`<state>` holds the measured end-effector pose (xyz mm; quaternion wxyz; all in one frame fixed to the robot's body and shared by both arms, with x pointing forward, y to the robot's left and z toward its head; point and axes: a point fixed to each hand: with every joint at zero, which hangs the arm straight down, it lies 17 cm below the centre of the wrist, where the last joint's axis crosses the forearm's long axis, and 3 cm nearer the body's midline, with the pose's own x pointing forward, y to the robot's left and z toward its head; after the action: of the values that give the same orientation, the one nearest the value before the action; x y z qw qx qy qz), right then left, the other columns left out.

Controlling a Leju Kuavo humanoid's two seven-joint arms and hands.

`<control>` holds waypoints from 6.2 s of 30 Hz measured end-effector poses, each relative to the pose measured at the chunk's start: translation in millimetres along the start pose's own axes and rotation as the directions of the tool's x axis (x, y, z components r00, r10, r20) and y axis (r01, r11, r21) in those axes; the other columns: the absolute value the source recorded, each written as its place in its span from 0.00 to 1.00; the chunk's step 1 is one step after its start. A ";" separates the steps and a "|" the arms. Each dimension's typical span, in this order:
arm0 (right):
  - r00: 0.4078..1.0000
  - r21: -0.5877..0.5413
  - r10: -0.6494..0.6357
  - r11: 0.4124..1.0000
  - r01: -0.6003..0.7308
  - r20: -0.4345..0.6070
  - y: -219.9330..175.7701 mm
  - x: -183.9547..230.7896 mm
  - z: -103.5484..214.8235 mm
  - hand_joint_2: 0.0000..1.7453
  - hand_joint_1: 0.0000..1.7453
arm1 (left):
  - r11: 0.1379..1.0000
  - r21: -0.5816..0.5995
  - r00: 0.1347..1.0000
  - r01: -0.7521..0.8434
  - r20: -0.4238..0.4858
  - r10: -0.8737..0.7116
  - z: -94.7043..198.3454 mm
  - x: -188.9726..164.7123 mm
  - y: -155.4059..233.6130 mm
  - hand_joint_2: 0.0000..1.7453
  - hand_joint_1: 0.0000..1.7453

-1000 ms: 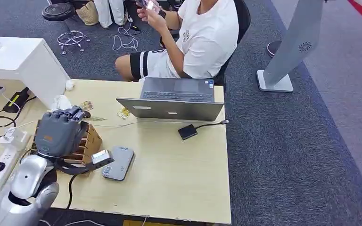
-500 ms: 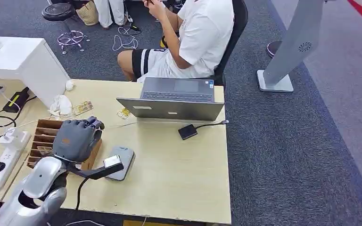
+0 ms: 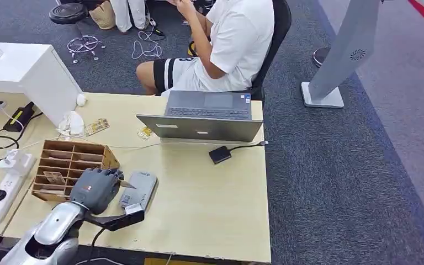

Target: Pass the card to the sensor for recognition and then transmit it.

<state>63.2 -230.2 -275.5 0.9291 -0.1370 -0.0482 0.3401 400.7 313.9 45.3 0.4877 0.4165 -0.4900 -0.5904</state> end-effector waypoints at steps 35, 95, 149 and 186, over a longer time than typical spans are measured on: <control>0.999 -0.001 0.039 0.999 -0.039 0.009 -0.1 3.2 0.5 1.00 0.00 | 0.999 -0.009 0.998 0.032 -0.047 -0.032 -19.4 13.3 -14.2 1.00 1.00; 0.997 0.003 0.045 0.999 -0.045 0.065 -3.9 14.3 -0.3 1.00 0.00 | 0.748 0.657 0.994 0.095 -0.096 -0.042 -74.8 -60.4 355.7 1.00 1.00; 0.999 0.003 -0.043 0.999 0.043 0.010 0.6 -2.9 -1.0 1.00 0.00 | 0.889 0.456 0.999 -0.044 0.033 0.033 41.7 -19.7 149.3 1.00 0.00; 0.999 0.013 -0.054 0.998 0.054 -0.003 1.3 -4.0 -0.9 1.00 0.00 | 0.999 0.031 0.977 -0.036 -0.208 0.042 81.1 -117.5 42.7 1.00 0.00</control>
<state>59.5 -232.1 -276.7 0.9388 -0.1302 -0.0486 0.3151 350.1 441.6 103.0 0.5423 0.4729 -0.4522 -0.5271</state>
